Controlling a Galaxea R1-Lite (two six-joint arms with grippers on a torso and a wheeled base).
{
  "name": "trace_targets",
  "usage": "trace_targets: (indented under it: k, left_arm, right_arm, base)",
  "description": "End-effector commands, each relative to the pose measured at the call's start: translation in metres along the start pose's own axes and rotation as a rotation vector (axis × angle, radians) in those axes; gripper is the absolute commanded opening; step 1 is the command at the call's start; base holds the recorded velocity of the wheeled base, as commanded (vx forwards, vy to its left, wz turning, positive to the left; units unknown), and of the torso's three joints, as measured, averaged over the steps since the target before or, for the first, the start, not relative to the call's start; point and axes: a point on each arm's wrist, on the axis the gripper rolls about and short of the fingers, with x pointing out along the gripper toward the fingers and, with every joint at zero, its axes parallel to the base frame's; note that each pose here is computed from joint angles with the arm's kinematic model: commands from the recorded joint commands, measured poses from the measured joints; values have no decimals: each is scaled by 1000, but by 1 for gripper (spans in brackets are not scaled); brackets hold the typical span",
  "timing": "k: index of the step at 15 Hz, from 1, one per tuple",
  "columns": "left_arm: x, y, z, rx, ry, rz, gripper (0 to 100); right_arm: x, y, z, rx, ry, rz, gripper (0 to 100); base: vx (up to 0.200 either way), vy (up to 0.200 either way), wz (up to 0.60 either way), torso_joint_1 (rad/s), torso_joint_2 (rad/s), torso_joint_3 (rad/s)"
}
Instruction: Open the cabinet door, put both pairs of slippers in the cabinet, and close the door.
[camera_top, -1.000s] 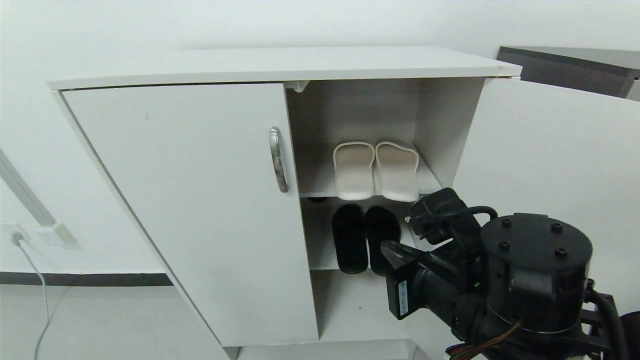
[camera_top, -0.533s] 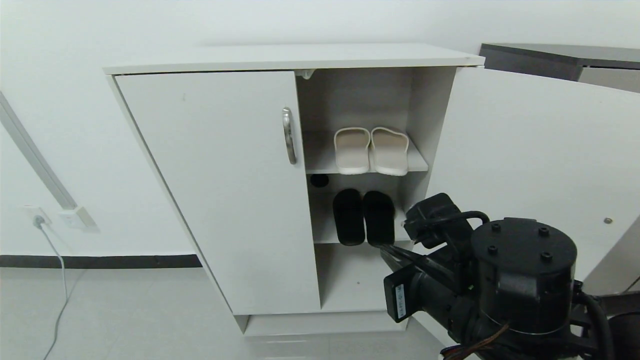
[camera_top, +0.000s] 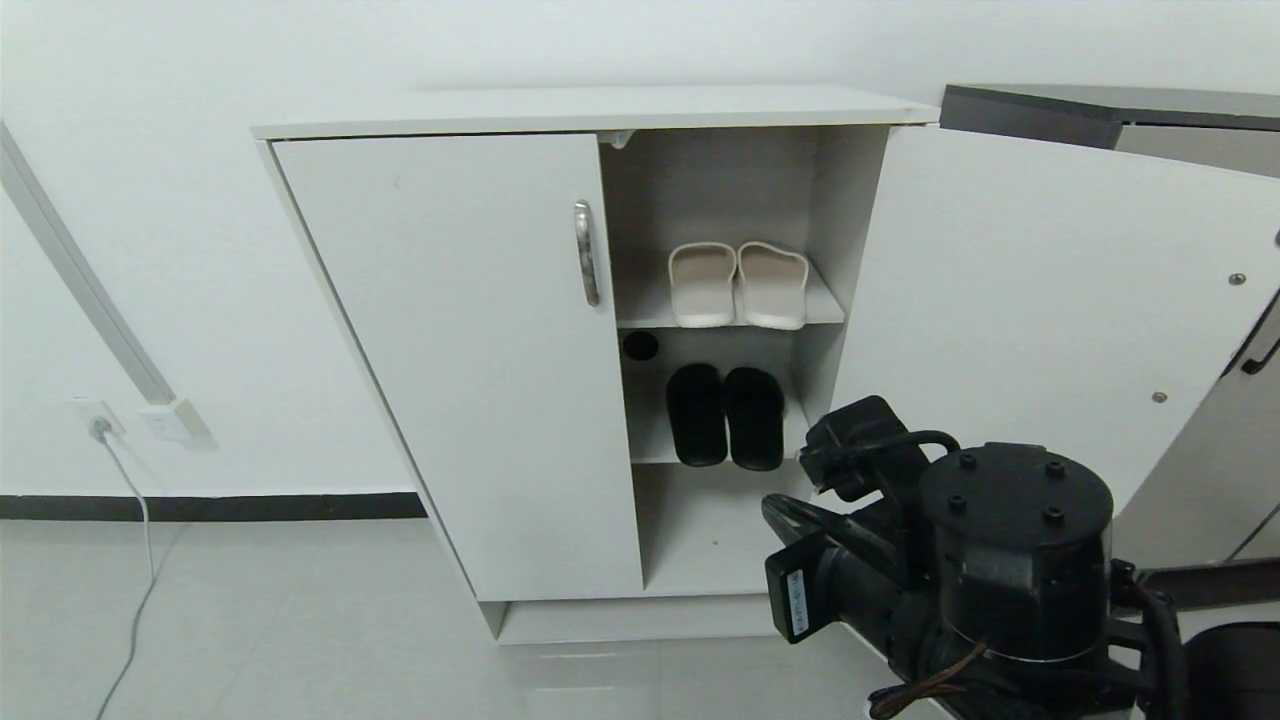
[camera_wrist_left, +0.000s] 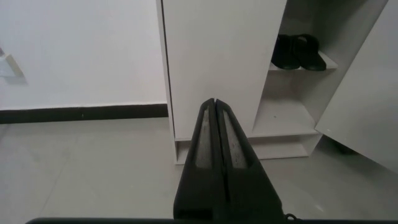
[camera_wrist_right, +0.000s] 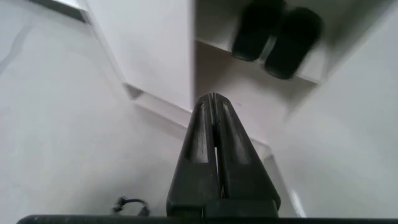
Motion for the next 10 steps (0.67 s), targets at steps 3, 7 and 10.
trace_targets:
  k: [3,7,10]
  left_arm:
    - [0,0,0,-2,0,0,0]
    - [0,0,0,-2,0,-1,0]
    - [0,0,0,-2,0,0,0]
  right_arm:
    - [2,0,-3,-6,12,-5,0]
    - [2,0,-5,-11,18,-5,0]
    - [2,0,-4,-11,16,-5,0]
  base:
    - [0,0,0,0,0,0]
    - [0,0,0,0,0,0]
    - [0,0,0,0,0,0]
